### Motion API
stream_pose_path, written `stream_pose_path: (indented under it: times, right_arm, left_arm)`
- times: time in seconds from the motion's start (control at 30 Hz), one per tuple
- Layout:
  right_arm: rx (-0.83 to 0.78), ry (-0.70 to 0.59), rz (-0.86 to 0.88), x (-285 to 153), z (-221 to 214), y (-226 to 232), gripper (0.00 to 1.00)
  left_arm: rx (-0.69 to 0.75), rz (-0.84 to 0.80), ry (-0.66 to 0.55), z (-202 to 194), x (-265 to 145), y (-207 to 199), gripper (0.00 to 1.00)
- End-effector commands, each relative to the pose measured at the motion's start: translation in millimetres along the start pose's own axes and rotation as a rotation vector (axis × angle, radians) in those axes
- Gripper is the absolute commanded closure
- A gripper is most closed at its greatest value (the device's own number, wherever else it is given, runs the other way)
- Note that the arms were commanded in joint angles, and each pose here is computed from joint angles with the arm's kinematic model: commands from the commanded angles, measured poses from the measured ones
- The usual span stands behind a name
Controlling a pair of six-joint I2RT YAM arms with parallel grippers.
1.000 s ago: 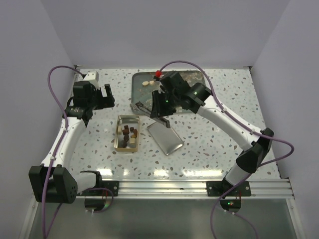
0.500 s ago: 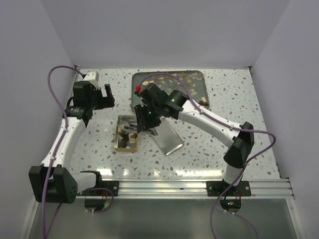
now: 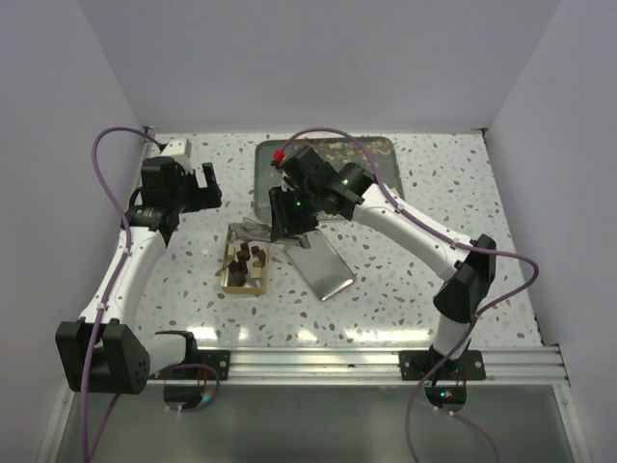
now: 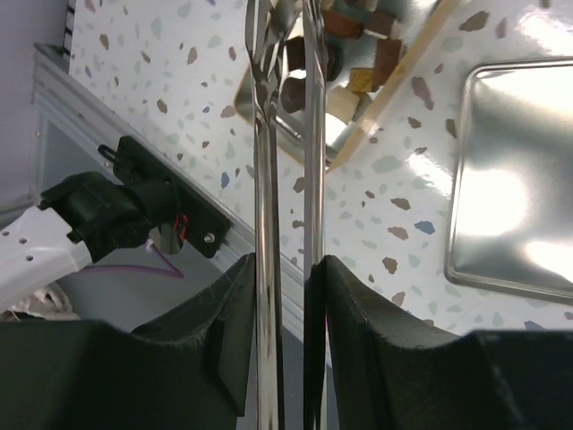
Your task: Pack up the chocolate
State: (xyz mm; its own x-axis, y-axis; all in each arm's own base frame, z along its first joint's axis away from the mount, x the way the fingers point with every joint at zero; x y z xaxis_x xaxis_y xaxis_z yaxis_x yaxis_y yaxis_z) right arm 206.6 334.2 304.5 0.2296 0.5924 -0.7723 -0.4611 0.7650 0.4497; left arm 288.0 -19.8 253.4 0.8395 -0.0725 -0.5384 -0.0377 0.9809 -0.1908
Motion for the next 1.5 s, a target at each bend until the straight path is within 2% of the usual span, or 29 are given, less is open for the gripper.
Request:
stream_pose_path:
  times: [0.0,0.2,0.3,0.53,0.83,1.47]
  right_arm:
    - [0.049,-0.096,-0.016,-29,19,-22,0.62]
    - [0.13,-0.182,-0.146,-71,31,-84,0.62]
    - [0.209,-0.217,-0.232,-89,32,-130,0.62]
    - [0.339,-0.206,-0.407,-110,10,-197,0.63]
    - [0.444,-0.182,-0.491,-115,-19,-230,0.62]
    - [0.504,-0.176,-0.541,-100,-21,-266,0.61]
  left_arm:
    - [-0.004,-0.003,-0.036,5,-4,1,0.0]
    - [-0.006,-0.002,-0.038,5,-3,1,0.0]
    - [-0.004,0.001,-0.04,5,-4,1,0.0]
    - [-0.003,0.0,-0.036,4,-3,1,0.0]
    - [-0.006,-0.006,-0.032,2,-1,1,0.0]
    - [-0.003,0.002,-0.027,1,0,2,0.0]
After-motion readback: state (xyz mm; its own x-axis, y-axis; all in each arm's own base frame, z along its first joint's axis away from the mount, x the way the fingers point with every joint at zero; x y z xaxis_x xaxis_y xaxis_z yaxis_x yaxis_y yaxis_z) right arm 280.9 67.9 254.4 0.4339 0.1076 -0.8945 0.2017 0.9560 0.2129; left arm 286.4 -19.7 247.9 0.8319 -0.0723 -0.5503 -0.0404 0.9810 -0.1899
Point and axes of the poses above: each gripper's point midway between its finger pads, its own x axis out along the fingers, its own y axis along the line the jaws close on, z = x × y, the point moved 9 cm from there along -x, back along the fingers, and after that the axes turned 1 degree about -x, right-handed, at the moved point
